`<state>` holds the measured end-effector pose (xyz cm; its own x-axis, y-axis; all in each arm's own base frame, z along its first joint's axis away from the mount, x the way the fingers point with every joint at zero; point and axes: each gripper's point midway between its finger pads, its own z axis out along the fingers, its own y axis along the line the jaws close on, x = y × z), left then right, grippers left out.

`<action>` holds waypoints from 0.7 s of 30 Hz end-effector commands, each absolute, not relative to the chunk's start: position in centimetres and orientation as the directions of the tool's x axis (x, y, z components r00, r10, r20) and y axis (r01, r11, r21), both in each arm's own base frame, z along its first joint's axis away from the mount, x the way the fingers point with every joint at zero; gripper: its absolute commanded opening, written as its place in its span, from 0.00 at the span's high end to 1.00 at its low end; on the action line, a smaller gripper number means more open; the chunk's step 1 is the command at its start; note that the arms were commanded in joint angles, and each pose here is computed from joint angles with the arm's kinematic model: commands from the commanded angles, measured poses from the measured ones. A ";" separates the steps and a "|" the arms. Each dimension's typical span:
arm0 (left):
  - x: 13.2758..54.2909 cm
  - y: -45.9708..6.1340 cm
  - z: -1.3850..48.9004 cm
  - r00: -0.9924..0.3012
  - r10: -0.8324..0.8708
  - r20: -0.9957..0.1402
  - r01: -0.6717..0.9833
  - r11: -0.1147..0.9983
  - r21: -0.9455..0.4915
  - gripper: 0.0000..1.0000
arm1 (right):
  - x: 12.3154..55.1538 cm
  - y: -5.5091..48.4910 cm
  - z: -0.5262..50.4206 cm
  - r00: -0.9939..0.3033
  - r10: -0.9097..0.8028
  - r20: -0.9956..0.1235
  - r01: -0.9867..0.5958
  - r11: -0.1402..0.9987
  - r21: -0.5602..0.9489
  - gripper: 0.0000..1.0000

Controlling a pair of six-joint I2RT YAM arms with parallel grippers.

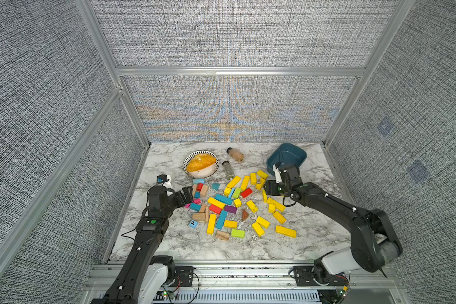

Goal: Pick out the yellow building blocks
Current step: Pick up the building block from the center of the board.

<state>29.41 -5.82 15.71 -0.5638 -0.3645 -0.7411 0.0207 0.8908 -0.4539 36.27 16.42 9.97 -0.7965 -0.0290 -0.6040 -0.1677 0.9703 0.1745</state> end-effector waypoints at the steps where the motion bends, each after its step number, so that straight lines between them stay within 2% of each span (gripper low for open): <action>1: 28.1 -5.8 14.8 -0.583 -0.405 -0.705 -0.013 0.871 -0.490 0.01 | 35.6 16.9 8.0 -0.843 -0.032 -0.537 -0.132 0.980 0.150 0.27; 5: 27.2 -5.7 14.5 -0.565 -0.423 -0.708 -0.017 0.864 -0.503 0.01 | 35.5 18.2 5.8 -0.867 -0.052 -0.495 -0.131 0.983 0.125 0.30; 9: 26.8 -5.5 14.3 -0.551 -0.437 -0.711 -0.024 0.860 -0.510 0.00 | 35.9 18.4 4.2 -0.881 -0.053 -0.471 -0.107 0.990 0.089 0.38; 21: 27.0 -5.8 14.5 -0.551 -0.437 -0.711 -0.005 0.854 -0.521 0.00 | 36.8 18.3 2.8 -0.886 -0.037 -0.463 -0.066 0.997 0.047 0.90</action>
